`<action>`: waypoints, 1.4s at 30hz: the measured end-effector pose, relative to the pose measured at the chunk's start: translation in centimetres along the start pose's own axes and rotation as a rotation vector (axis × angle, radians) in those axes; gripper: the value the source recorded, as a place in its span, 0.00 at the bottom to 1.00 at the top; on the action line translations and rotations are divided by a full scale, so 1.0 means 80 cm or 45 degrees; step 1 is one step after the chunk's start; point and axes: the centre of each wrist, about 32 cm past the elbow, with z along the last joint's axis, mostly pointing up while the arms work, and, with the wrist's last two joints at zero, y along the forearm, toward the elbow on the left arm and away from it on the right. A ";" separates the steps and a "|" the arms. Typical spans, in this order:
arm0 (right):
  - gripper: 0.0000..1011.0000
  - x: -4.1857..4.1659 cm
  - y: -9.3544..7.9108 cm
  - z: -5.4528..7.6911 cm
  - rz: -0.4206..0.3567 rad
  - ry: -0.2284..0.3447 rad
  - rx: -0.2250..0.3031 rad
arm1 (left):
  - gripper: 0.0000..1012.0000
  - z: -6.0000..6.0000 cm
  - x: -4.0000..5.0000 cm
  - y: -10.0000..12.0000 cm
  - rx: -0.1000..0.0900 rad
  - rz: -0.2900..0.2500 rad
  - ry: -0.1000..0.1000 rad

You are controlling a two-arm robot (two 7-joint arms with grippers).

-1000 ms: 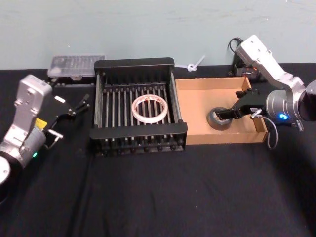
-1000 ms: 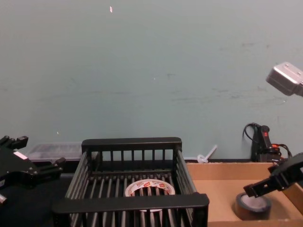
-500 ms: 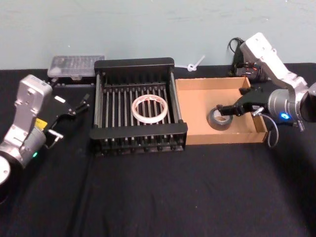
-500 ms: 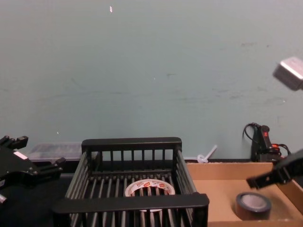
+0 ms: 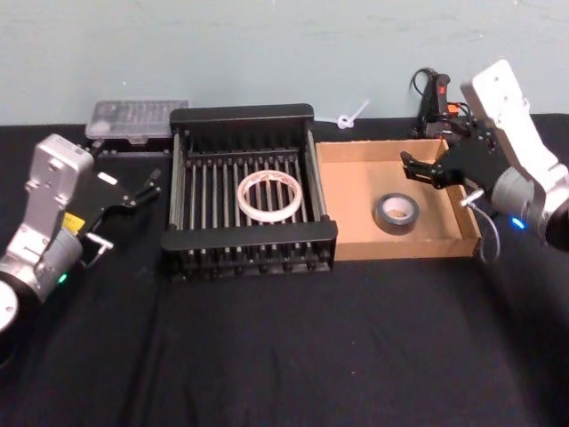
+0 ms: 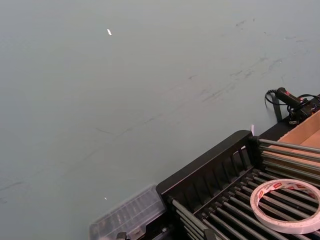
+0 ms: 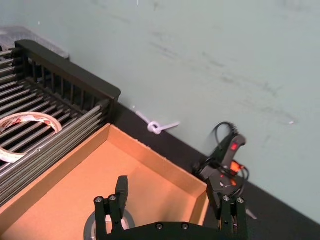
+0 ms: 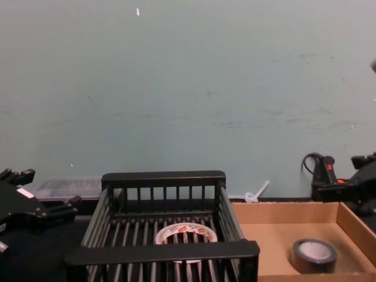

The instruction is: Pick up the white tape and place it into the black box , Pick up the silver tape and place it into the brown box.

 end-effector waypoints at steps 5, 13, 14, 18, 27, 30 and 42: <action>0.99 -0.013 -0.012 -0.016 -0.050 -0.035 0.065 | 0.99 0.000 0.000 0.000 0.000 0.000 0.000; 0.99 -0.030 -0.023 -0.051 -0.107 -0.057 0.085 | 0.99 0.000 0.000 0.000 0.000 0.000 0.000; 0.99 -0.031 -0.024 -0.054 -0.111 -0.058 0.082 | 0.99 0.000 0.000 0.000 0.000 0.000 0.000; 0.99 -0.035 -0.024 -0.065 -0.128 -0.062 0.057 | 0.99 0.000 0.000 0.000 0.000 0.000 0.000; 0.99 -0.035 -0.023 -0.069 -0.143 -0.059 0.043 | 0.99 0.000 0.000 0.000 0.000 0.000 0.000; 0.99 -0.035 -0.023 -0.069 -0.142 -0.060 0.042 | 0.99 0.000 0.000 0.000 0.000 0.000 0.000; 0.99 -0.035 -0.023 -0.069 -0.138 -0.061 0.042 | 0.99 0.000 0.000 0.000 0.000 0.000 0.000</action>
